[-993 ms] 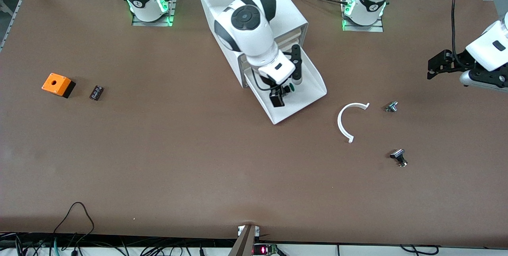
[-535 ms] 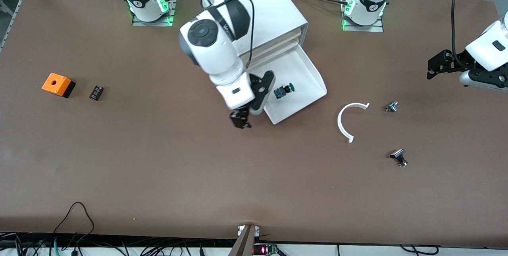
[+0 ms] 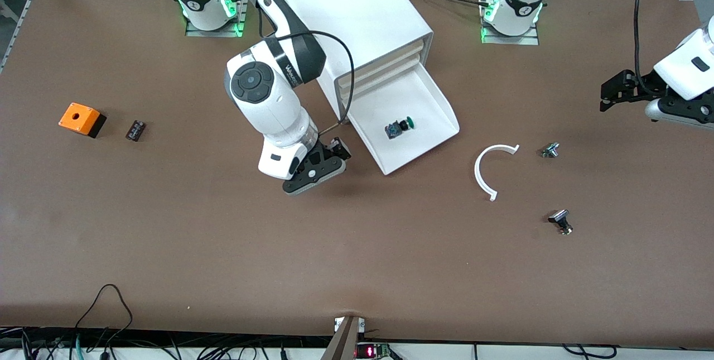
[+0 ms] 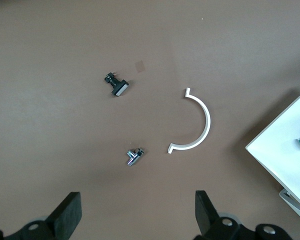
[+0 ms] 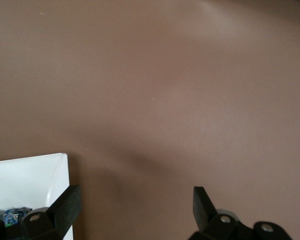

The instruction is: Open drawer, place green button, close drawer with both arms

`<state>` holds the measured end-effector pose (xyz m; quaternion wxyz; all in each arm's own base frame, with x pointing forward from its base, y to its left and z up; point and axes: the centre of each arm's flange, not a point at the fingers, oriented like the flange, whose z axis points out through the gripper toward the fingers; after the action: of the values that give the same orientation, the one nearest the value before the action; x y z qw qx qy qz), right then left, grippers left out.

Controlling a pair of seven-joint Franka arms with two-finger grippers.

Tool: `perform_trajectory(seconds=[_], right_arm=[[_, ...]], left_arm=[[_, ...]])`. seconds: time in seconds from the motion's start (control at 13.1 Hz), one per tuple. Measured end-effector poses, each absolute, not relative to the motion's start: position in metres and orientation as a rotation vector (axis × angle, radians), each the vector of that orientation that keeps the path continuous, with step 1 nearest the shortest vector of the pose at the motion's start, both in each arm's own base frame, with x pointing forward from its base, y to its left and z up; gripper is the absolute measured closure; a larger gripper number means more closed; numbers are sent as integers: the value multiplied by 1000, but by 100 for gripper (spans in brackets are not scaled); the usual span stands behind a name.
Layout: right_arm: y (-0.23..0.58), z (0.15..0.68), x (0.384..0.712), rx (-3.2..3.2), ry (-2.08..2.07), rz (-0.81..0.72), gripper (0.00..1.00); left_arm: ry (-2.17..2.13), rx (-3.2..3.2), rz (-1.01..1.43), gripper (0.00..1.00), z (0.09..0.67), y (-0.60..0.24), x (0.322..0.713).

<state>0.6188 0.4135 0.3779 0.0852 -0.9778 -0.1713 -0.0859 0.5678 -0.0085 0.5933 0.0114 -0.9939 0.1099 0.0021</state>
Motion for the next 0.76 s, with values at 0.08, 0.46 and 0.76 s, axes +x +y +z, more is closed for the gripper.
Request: perform_trajectory(seconds=[0.08,0.46,0.76], right_arm=[[404,367,618,-2955,-431,-192,0],[311,353,638,-3141,-120,71,0],[226,398,655,-3190,99,112,0]], left_arm=[[343,-3100,7,0,593,-9,568],[345,-3100,6,0,593,-9,568],[347,-3099,6,0,593,-10,568]])
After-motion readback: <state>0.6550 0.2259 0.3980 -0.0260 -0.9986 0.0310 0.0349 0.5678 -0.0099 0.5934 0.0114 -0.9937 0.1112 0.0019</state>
